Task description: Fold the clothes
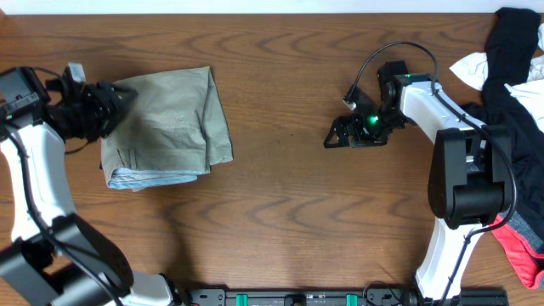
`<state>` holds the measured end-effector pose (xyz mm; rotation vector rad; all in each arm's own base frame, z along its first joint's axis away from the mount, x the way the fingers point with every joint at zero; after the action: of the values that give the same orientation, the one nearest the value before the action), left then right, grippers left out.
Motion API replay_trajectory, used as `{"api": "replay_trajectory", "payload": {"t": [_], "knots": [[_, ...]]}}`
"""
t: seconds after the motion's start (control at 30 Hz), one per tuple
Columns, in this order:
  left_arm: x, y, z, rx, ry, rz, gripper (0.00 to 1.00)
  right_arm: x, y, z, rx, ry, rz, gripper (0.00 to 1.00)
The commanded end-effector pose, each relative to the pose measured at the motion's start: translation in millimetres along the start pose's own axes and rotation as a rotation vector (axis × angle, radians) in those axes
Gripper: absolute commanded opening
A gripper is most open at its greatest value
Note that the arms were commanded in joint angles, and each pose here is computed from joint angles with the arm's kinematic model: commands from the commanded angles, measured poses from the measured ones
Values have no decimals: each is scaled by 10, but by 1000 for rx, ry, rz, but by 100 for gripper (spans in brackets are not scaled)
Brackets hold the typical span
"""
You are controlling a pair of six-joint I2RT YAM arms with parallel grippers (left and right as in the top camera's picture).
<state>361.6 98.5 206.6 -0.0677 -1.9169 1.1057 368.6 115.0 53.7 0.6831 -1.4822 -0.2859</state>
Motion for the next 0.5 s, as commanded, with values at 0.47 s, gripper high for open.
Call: {"api": "replay_trajectory", "payload": {"t": [0.47], "knots": [[-839,978,693,76,77,38,67,-49,-93,87,-22,45,46,99]]}}
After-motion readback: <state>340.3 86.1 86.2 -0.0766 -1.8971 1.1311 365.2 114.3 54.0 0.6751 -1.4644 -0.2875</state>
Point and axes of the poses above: each gripper's point midway between its finger pads, its own x axis back along the fingers, its own y axis along the line the jaws close on, z = x × y, the point moved 4 cm from there along x, back along the fingers, and after that the axes turned 1 degree about x, right-handed, at the moved point
